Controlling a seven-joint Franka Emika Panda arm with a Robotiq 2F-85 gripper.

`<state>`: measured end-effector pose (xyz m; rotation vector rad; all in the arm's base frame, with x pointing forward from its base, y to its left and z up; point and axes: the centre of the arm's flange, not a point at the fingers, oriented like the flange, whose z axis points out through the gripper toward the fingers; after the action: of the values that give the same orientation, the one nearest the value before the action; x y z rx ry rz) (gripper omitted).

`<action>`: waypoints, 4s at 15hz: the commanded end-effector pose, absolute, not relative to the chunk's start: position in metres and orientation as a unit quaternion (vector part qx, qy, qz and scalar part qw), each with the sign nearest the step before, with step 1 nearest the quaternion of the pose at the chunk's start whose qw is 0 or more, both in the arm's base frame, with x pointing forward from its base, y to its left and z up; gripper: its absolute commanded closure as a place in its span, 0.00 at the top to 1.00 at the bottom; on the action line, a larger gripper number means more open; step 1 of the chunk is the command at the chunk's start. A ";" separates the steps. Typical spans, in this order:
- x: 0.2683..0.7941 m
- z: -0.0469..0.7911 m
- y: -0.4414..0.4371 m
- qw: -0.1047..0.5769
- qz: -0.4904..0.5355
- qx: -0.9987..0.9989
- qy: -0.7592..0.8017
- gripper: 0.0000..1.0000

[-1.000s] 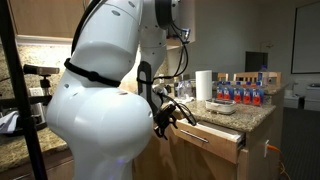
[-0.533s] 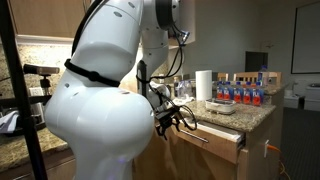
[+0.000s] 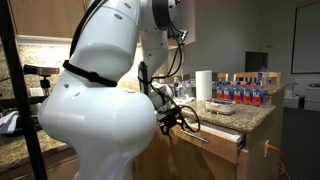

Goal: Open the drawer

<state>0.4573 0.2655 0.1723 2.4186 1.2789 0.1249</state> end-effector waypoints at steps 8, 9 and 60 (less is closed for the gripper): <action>0.508 0.149 0.213 0.215 0.029 0.852 0.476 1.00; 0.515 0.148 0.210 0.216 0.025 0.849 0.481 1.00; 0.382 0.094 0.269 0.162 0.007 0.752 0.639 1.00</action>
<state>0.4206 0.2375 0.1332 2.1246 1.7465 0.0418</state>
